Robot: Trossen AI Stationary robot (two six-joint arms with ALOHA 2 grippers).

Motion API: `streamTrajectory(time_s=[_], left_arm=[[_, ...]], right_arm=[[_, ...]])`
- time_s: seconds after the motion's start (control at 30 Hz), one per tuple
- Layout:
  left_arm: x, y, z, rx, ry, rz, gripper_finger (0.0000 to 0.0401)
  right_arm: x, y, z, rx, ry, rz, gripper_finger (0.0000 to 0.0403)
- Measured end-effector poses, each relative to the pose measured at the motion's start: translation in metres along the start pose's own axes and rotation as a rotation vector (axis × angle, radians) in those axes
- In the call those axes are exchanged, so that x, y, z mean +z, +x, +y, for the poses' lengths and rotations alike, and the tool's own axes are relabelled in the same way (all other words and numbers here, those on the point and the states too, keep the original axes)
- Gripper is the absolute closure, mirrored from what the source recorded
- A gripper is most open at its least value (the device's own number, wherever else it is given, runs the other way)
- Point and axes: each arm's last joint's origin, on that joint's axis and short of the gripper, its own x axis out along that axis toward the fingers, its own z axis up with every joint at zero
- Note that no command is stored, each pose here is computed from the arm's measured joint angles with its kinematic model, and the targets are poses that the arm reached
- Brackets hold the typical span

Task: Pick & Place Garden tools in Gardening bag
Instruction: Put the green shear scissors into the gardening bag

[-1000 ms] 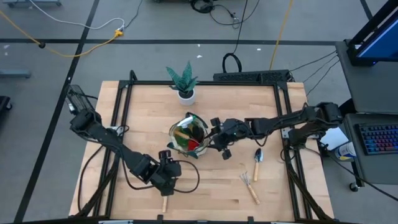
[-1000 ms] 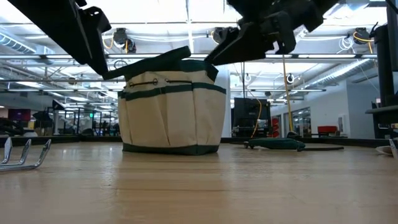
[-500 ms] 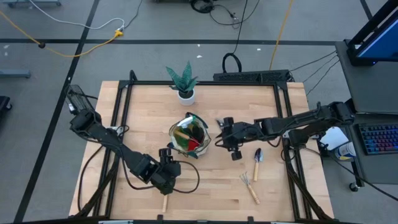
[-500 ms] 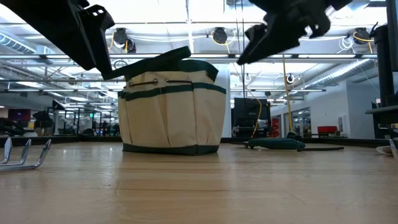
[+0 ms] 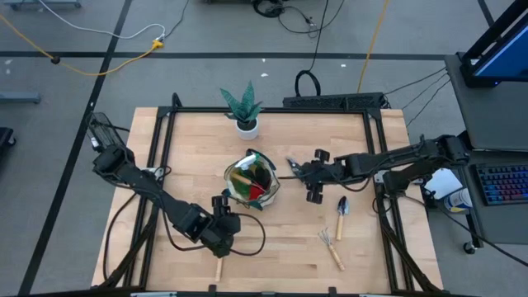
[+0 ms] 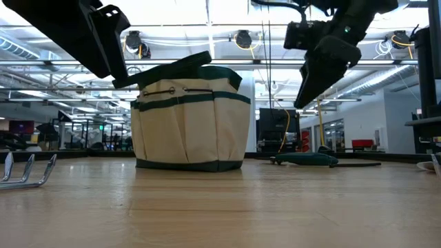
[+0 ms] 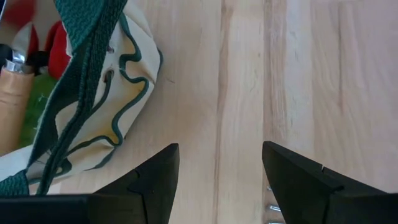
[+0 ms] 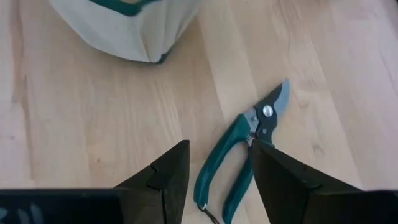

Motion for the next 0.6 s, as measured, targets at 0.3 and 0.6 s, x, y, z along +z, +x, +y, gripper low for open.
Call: streamTrajectory(time_s=[0.3,0.6], left_arm=[[0.004,0.003,0.007,-0.002,-0.030,0.013,0.0164],[0.009,0.009,0.020,0.012,-0.072,0.026,0.0164]], right_arm=[[-0.031,0.023,-0.001,-0.009,0.090,0.024,0.0238],[-0.051,0.042,-0.004,0.004,0.125,-0.064,0.0238]])
